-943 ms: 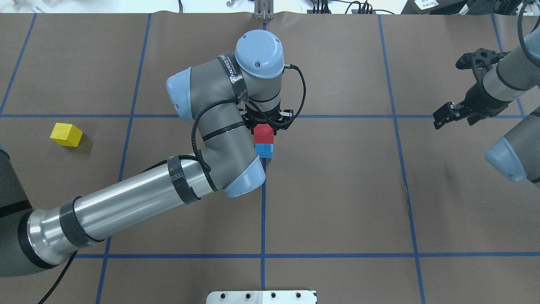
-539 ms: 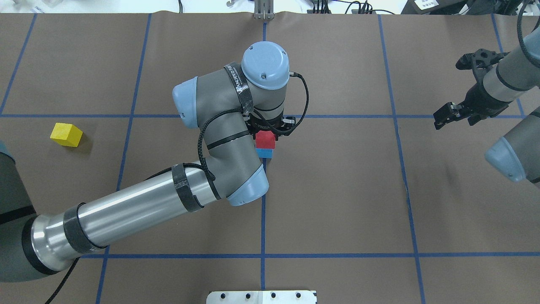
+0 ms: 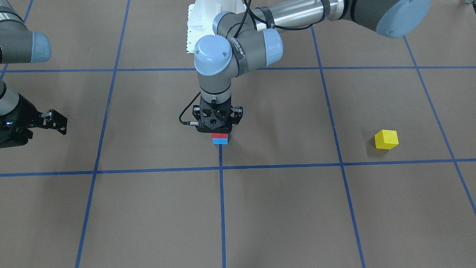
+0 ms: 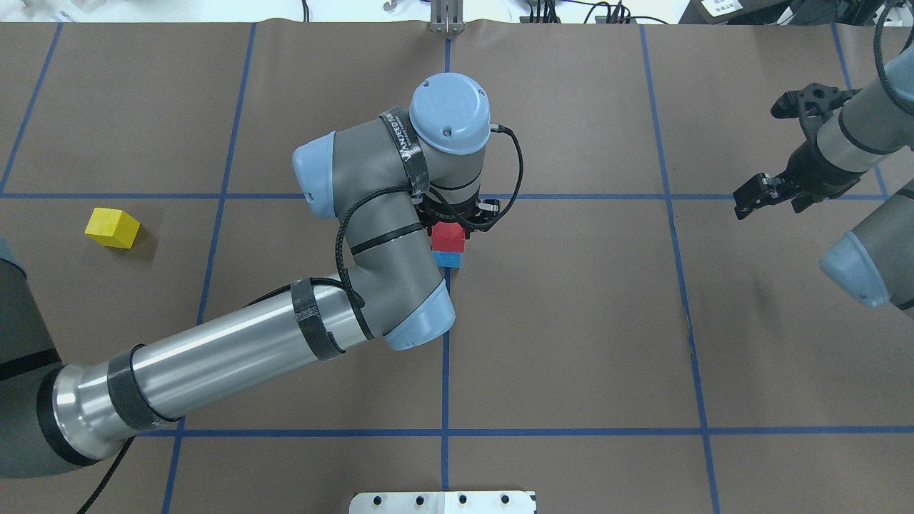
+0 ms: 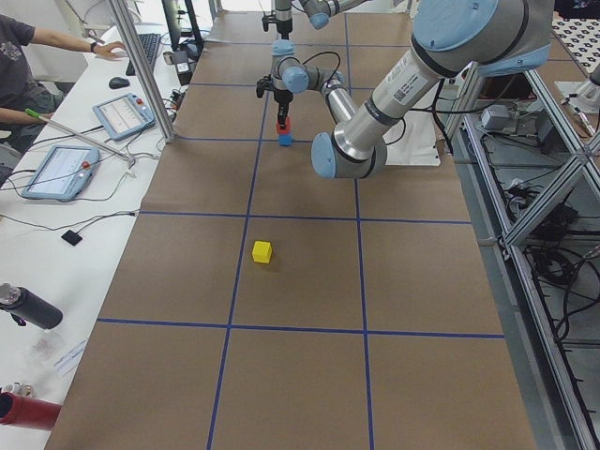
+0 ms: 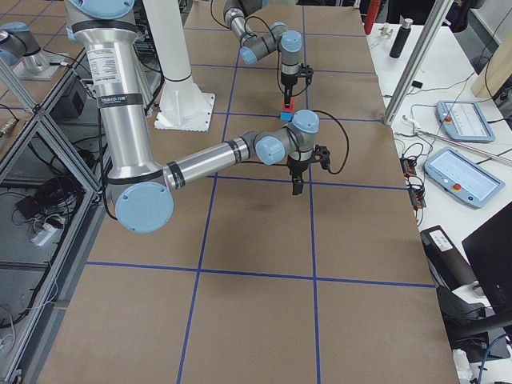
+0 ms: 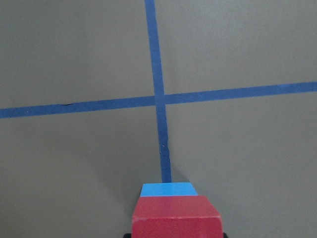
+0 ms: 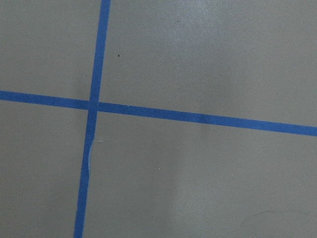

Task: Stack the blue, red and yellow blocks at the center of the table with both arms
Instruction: 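Lower the red cube onto the blue cube and open the left gripper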

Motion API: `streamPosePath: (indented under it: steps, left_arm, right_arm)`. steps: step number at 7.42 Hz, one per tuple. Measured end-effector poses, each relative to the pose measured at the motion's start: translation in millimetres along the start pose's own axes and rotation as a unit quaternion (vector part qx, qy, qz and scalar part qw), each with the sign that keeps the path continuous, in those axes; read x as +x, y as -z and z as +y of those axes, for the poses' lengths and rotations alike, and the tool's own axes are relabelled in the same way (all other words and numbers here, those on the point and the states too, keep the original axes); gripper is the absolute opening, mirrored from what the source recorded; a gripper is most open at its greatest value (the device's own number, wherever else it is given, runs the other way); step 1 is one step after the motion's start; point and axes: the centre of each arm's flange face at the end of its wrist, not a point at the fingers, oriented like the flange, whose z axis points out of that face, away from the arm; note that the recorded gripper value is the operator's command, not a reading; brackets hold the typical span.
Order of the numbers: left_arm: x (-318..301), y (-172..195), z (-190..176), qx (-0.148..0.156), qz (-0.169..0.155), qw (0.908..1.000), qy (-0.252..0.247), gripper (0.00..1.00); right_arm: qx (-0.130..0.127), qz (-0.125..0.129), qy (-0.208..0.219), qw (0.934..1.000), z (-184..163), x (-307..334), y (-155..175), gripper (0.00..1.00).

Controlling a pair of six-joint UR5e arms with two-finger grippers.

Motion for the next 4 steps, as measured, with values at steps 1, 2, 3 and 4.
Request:
streamPosePath:
  steps: [1,2,3,4]
  left_arm:
    - [-0.5,-0.5,0.1,0.0,0.0,1.0,0.0,0.0]
    - [-0.8,-0.7,0.2,0.0,-0.001,1.0,0.0,0.0]
    - [-1.2,-1.0,0.3,0.0,-0.001,1.0,0.0,0.0]
    - [-1.5,-1.3,0.3,0.0,-0.001,1.0,0.0,0.0]
  right_arm:
    - [0.0,0.0,0.0,1.0,-0.2,-0.2,0.1,1.0]
    - [0.0,0.0,0.0,1.0,-0.2,-0.3,0.2,1.0]
    - [0.0,0.0,0.0,1.0,-0.3,-0.3,0.0,1.0]
    - [0.0,0.0,0.0,1.0,-0.4,-0.2,-0.2,1.0]
